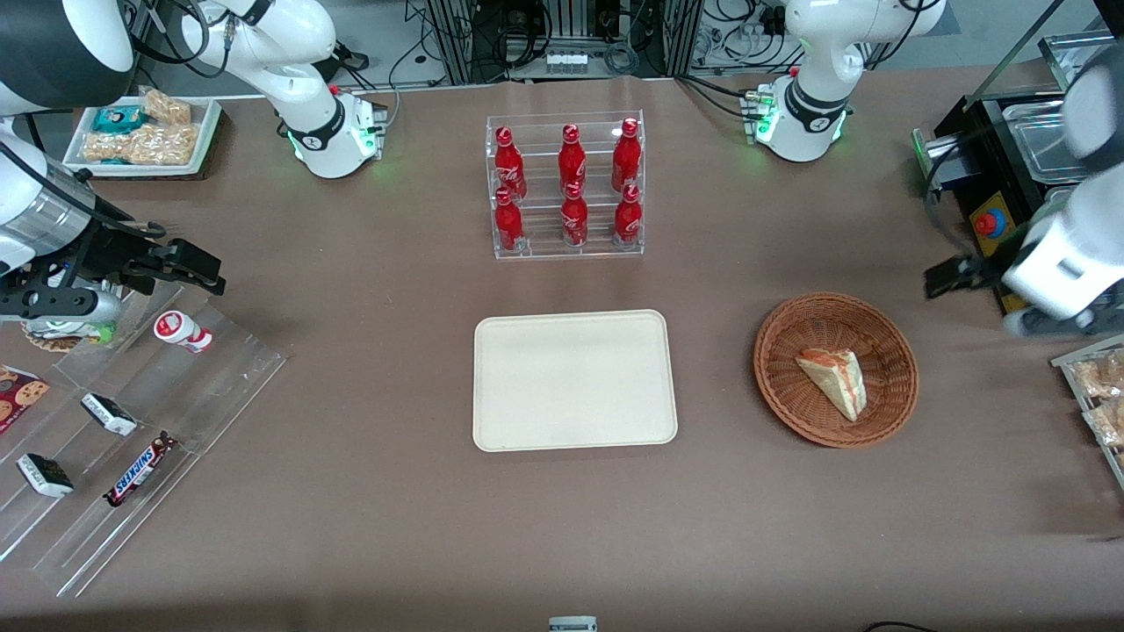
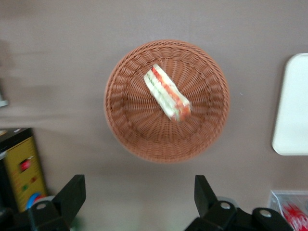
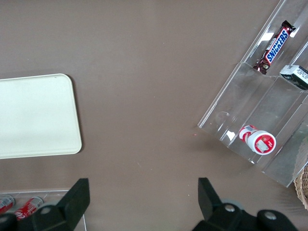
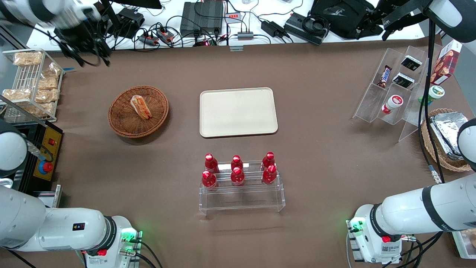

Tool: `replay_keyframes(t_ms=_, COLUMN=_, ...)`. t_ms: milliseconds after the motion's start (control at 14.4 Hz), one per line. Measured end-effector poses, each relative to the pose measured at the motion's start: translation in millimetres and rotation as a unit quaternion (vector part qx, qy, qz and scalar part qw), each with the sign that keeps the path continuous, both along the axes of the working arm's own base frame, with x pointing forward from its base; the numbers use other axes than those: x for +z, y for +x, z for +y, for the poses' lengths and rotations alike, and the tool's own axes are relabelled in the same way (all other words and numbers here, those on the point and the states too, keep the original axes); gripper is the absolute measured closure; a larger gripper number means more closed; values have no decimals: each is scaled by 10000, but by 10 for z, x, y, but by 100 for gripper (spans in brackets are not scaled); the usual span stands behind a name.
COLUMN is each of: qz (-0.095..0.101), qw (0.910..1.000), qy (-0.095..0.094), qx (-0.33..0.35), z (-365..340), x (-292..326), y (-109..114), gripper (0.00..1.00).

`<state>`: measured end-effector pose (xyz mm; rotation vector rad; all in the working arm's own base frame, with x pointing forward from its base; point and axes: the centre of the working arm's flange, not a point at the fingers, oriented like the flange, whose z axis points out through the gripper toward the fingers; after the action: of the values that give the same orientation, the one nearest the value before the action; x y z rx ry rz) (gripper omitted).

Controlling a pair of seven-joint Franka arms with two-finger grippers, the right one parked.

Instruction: Place sandwich from basket to tray

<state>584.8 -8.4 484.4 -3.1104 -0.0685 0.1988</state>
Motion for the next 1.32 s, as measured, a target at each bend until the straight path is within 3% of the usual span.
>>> replay_keyframes(t_ms=208, qz=-38, qw=9960, qy=75, qx=891, z=-36, x=-956, y=8, gripper=0)
replay_keyframes(t_ms=417, qz=-277, qw=9833, qy=127, qx=1794, z=-171, x=-1366, y=-38, gripper=0)
replay_keyframes(t_ms=556, qz=-345, qw=9781, qy=119, qx=2047, z=-336, x=-1532, y=-29, gripper=0)
replay_keyframes(t_ms=903, qz=-235, qw=9766, qy=133, qx=2133, z=-410, x=-2046, y=16, gripper=0)
replay_keyframes(t_ms=972, qz=-188, qw=9767, qy=142, qx=2134, z=-408, x=-2162, y=17, gripper=7)
replay_keyframes(t_ms=1181, qz=-154, qw=9766, qy=142, qx=2142, z=-402, x=-2355, y=35, gripper=39)
replay_keyframes(t_ms=1319, qz=-247, qw=9763, qy=115, qx=2146, z=-405, x=-2263, y=100, gripper=59)
